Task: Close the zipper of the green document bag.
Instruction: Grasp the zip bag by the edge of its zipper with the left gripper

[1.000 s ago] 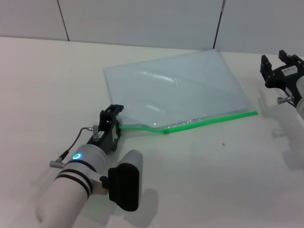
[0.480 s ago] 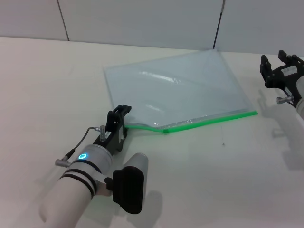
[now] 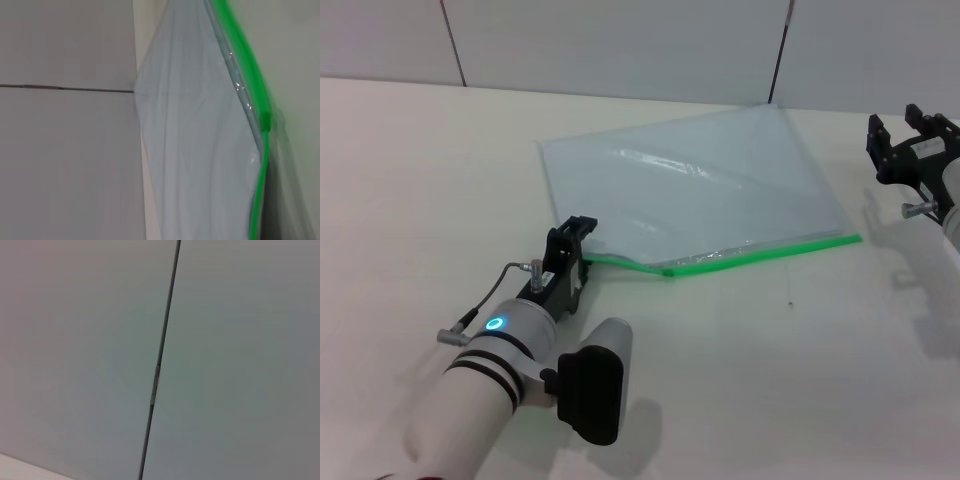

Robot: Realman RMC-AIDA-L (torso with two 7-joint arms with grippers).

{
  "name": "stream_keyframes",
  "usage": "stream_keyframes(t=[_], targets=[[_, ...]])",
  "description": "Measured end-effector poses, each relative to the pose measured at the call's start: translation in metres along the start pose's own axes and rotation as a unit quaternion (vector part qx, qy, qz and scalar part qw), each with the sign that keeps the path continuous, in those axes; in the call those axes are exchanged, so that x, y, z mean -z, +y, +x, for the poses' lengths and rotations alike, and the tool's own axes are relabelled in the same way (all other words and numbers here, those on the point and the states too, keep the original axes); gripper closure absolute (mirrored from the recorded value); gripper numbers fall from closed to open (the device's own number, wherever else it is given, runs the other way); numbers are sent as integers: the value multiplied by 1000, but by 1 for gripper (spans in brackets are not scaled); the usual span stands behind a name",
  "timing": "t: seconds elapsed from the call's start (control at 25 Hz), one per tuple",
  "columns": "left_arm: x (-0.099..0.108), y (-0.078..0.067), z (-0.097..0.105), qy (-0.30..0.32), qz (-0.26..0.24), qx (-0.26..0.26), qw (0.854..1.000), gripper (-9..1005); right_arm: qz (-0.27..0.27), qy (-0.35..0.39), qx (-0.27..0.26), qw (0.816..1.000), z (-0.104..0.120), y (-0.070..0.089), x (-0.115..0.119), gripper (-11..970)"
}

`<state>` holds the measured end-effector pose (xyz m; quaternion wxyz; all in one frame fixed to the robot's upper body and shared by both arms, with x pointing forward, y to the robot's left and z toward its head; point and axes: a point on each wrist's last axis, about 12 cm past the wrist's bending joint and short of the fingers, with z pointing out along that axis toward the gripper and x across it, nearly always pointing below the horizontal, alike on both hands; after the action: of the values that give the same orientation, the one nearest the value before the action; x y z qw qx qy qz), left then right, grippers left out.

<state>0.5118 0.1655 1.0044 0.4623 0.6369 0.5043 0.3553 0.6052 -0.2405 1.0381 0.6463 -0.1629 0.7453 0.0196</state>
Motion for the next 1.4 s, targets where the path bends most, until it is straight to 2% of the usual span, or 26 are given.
stream_keyframes(t=[0.76,1.0,1.4], targets=[[-5,4,1,-2,-4,7,1000,636,-12,-6,3,1000,-1,5,0,513],[-5,7,3,7,-21,7,1000,798,-21,-6,4,1000,-1,10,1,514],[-4,10,7,19,-35,25,999,932,-43,-6,12,999,-1,19,1,515]])
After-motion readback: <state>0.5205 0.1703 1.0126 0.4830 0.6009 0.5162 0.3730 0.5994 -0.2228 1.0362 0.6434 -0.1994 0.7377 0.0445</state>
